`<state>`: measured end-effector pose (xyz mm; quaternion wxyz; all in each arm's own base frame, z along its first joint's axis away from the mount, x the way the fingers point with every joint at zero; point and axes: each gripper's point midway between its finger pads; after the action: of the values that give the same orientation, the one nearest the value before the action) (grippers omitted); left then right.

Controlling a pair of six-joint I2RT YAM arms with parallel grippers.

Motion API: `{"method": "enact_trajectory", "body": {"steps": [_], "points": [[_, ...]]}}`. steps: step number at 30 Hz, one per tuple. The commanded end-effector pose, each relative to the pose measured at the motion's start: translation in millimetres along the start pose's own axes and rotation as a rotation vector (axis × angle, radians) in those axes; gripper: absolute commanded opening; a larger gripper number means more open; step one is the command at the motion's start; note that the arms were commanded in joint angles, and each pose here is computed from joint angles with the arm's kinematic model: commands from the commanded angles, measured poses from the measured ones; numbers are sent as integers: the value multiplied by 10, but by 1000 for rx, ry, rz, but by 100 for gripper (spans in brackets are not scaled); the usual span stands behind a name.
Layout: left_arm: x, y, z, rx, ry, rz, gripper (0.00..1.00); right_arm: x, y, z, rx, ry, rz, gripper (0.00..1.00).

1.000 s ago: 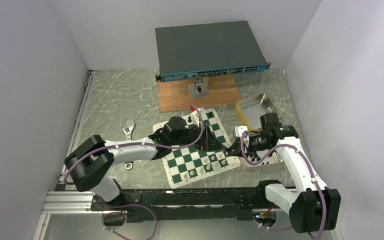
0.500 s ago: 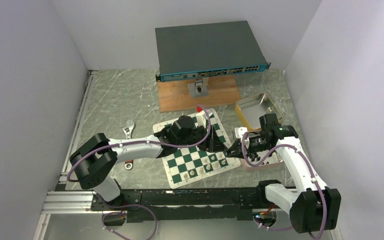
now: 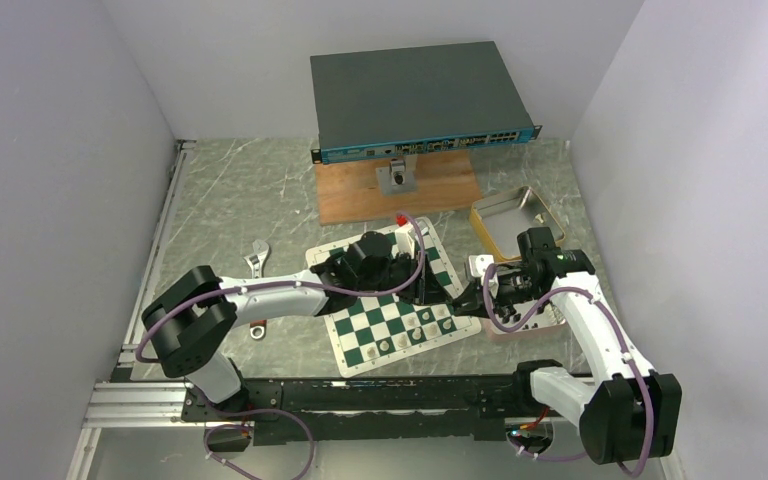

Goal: Set up the chess pieces on the board

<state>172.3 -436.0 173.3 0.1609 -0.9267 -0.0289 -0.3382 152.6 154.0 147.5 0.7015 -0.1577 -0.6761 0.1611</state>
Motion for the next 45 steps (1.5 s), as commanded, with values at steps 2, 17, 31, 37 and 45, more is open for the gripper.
{"method": "enact_trajectory", "body": {"steps": [2, 17, 31, 37, 45], "points": [[163, 49, -182, -55, 46, -38, 36, 153, 6, -2, 15, -49, -51, 4], [144, 23, -282, -96, 59, -40, 0, 157, 3, -48, -6, -35, -45, 7], [301, -426, 316, 311, 239, -119, 0, 189, -106, -159, -94, 76, 7, 80], [470, -740, 615, 535, 363, -157, 0, 154, -168, -294, -160, 152, 32, 81], [628, -1113, 975, 798, 502, -143, 0, 100, -231, -420, -226, 203, 44, 80]]}}
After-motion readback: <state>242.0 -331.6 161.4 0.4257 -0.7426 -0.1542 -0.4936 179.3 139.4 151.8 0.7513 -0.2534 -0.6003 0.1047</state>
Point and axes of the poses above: each gripper's point midway between its finger pads, its own y axis out along the fingers, its own z axis along the line the jaws close on, x = y × z, and after that the axes turned 6 degrees about y, right-handed
